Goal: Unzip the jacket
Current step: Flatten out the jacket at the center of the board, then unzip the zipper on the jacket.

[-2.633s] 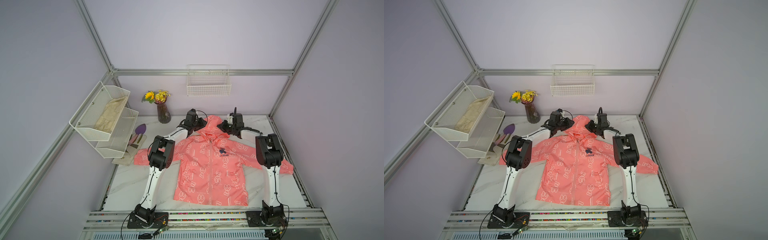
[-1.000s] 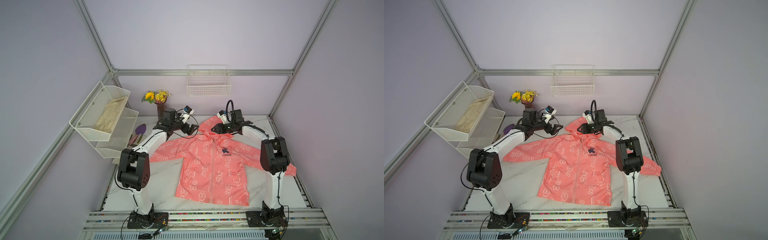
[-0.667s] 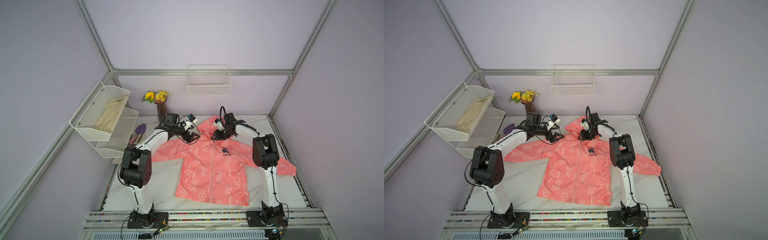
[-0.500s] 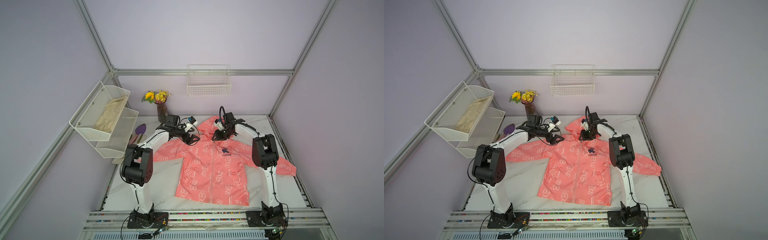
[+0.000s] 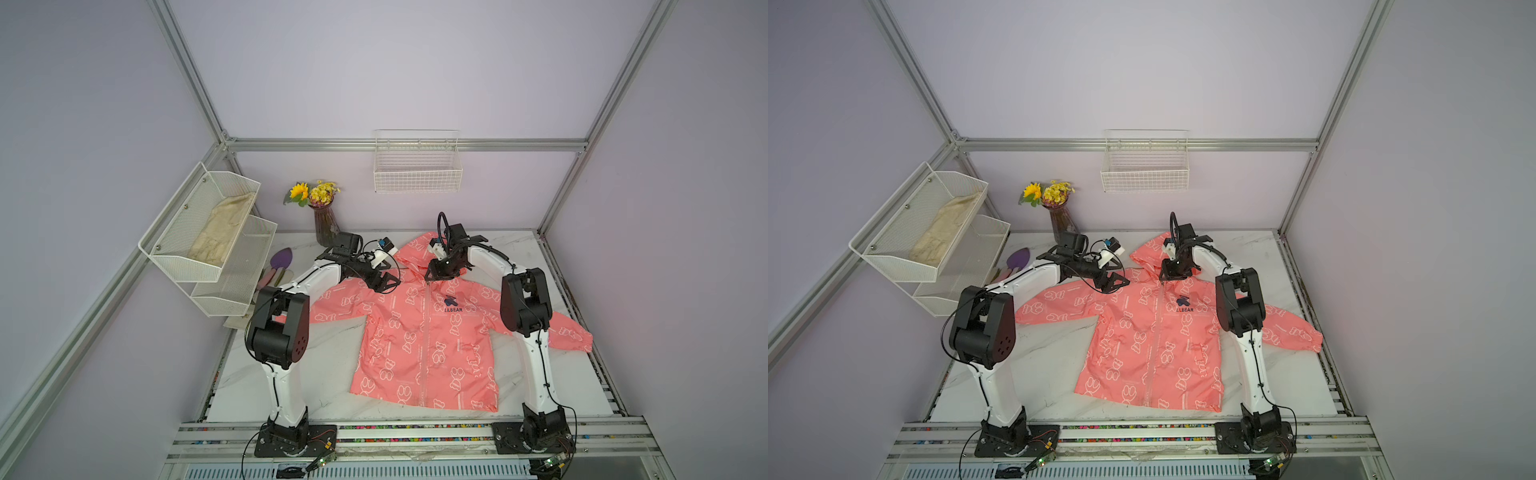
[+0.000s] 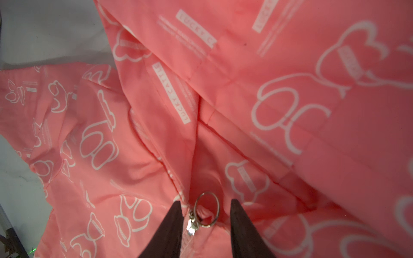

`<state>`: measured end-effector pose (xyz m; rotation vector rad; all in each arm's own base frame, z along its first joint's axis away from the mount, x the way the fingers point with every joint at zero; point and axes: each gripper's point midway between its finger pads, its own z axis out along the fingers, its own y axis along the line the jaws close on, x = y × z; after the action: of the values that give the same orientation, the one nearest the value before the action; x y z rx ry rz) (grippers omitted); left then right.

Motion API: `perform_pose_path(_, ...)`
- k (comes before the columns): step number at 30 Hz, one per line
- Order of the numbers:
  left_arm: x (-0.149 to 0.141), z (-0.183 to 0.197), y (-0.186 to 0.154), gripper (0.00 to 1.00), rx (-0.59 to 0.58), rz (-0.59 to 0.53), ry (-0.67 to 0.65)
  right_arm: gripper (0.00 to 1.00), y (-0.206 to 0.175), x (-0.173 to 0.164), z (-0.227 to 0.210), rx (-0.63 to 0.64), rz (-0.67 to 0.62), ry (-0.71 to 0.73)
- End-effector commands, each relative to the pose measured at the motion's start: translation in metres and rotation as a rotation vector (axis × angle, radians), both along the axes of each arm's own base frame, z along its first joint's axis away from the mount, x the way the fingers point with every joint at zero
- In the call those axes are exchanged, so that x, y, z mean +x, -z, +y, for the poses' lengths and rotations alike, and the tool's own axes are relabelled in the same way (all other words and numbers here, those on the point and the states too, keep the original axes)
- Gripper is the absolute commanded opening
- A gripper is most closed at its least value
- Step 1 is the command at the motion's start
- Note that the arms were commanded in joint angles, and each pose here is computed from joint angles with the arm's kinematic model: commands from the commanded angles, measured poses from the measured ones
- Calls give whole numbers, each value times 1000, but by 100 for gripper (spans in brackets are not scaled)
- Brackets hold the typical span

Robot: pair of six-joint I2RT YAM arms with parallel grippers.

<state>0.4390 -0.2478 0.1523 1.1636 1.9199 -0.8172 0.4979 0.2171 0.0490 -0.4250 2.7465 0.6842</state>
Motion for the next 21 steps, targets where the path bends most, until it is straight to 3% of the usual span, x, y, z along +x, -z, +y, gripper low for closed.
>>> perform_pose_path(1, 9, -10, -25, 82, -26, -76, 31, 38, 9, -3, 4, -9, 18, -31)
perform_pose_path(9, 12, -14, -20, 79, -8, -84, 30, 32, 15, -7, 5, -19, 29, -36)
perform_pose_path(21, 13, -18, -11, 73, 40, -126, 39, 12, 4, 5, 13, 15, -18, -20)
